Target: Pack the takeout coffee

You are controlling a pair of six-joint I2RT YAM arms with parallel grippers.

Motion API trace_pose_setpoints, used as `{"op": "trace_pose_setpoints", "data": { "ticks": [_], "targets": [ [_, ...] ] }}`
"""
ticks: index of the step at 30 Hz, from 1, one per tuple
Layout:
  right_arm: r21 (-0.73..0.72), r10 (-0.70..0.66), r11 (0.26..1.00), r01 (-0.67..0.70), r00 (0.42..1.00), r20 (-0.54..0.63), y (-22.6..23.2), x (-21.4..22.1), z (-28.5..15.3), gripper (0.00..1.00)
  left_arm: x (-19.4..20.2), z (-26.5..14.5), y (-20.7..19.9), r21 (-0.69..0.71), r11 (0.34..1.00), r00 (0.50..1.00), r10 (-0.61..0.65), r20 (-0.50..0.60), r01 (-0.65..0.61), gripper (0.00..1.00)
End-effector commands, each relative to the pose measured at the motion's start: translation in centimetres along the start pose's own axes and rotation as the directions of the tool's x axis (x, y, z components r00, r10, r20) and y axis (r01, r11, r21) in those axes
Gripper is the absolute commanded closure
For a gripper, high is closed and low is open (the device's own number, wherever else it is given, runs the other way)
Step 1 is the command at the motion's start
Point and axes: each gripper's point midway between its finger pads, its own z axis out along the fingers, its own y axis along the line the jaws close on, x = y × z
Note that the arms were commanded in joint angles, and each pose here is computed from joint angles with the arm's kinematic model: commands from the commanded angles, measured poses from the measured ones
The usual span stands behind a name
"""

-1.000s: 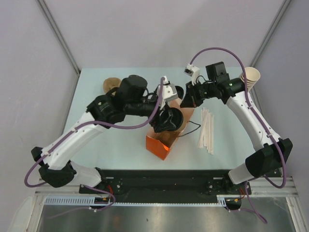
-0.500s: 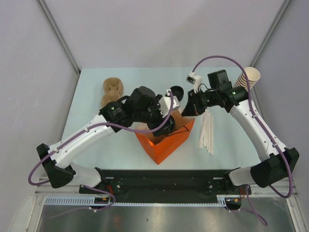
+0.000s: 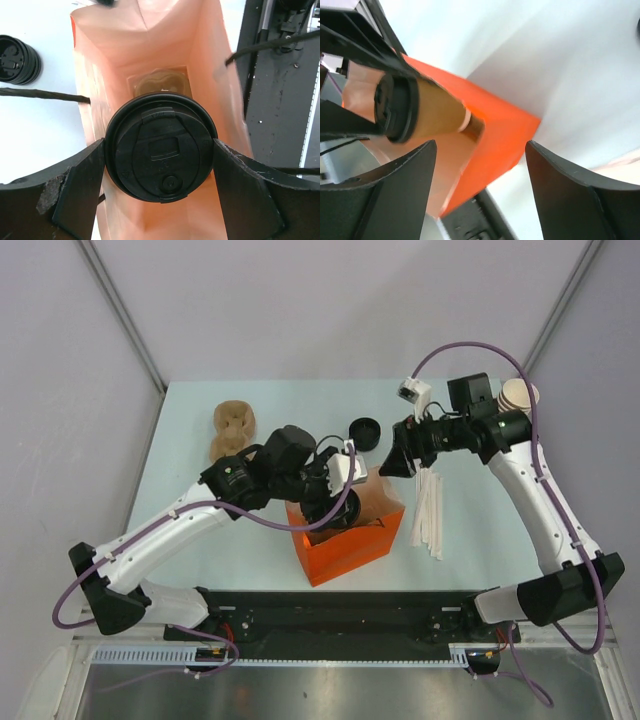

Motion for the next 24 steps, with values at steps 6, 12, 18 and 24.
{"op": "trace_pose_setpoints", "data": {
  "ticks": [6,12,18,24],
  "targets": [
    [-0.021,-0.35,0.937,0.349,0.937,-0.002,0.8,-3.7,3.0,0.22,-0.2,-0.2,-1.2,0.049,0.997,0.998,0.053,0.031,-0.054,0.8],
    [-0.145,-0.465,0.879,0.454,0.884,-0.05,3.1,-2.1,5.4,0.24,0.5,-0.3,-1.6,0.058,0.997,0.998,0.054,0.02,-0.055,0.8],
    [-0.161,-0.493,0.865,0.476,0.864,-0.097,2.9,-0.9,7.7,0.51,0.8,-0.5,-1.7,0.055,0.997,0.998,0.061,0.032,-0.062,0.8],
    [-0.076,-0.468,0.882,0.465,0.884,-0.024,3.2,-3.4,6.8,1.0,0.8,-1.1,-0.1,-0.063,0.995,0.995,0.082,0.051,-0.079,0.81]
  ]
}}
